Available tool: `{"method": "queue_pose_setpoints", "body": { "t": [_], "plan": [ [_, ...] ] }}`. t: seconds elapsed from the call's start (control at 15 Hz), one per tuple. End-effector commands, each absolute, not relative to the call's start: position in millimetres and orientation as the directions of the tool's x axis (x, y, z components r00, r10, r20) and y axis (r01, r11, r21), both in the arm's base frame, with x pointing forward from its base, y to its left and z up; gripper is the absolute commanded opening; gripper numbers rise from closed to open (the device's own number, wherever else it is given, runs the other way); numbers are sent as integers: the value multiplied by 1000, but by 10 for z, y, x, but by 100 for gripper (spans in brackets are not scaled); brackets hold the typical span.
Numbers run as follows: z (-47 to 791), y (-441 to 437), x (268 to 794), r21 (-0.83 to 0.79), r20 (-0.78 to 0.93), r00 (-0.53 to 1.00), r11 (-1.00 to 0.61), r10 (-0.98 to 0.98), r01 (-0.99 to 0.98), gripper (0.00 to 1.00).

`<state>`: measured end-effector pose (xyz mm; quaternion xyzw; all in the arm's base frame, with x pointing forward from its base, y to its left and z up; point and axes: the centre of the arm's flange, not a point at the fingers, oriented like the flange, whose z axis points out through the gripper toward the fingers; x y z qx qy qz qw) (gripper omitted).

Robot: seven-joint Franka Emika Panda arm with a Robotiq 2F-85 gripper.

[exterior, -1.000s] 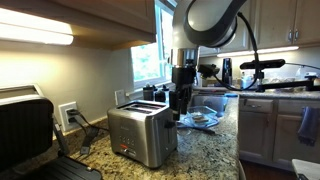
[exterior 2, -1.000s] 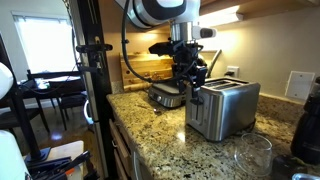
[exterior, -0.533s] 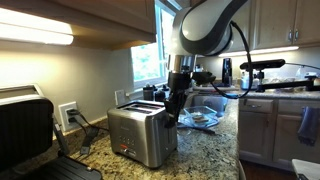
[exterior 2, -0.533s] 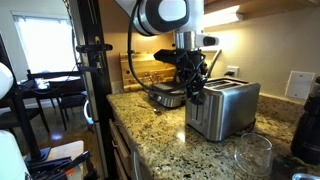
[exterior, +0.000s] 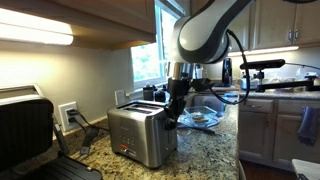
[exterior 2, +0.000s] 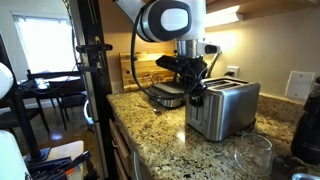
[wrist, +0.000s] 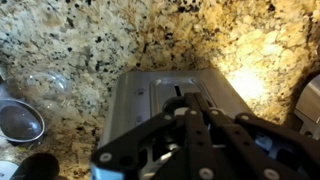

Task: Push the black lever on the bread toaster down

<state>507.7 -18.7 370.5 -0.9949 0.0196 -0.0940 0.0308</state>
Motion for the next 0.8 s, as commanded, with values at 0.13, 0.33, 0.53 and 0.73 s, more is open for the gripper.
{"method": "queue_pose_setpoints", "body": {
  "t": [0.13, 0.33, 0.53, 0.73],
  "plan": [
    [3230, -246, 5171, -70, 151, 988, -997, -26, -15, 2],
    [3025, -250, 5168, -73, 119, 993, -997, -25, -16, 3],
    [2887, -266, 5168, -82, 96, 995, -996, -27, -19, 2],
    [3101, -227, 5180, -83, 103, 995, -997, -14, -6, 2]
  ]
}}
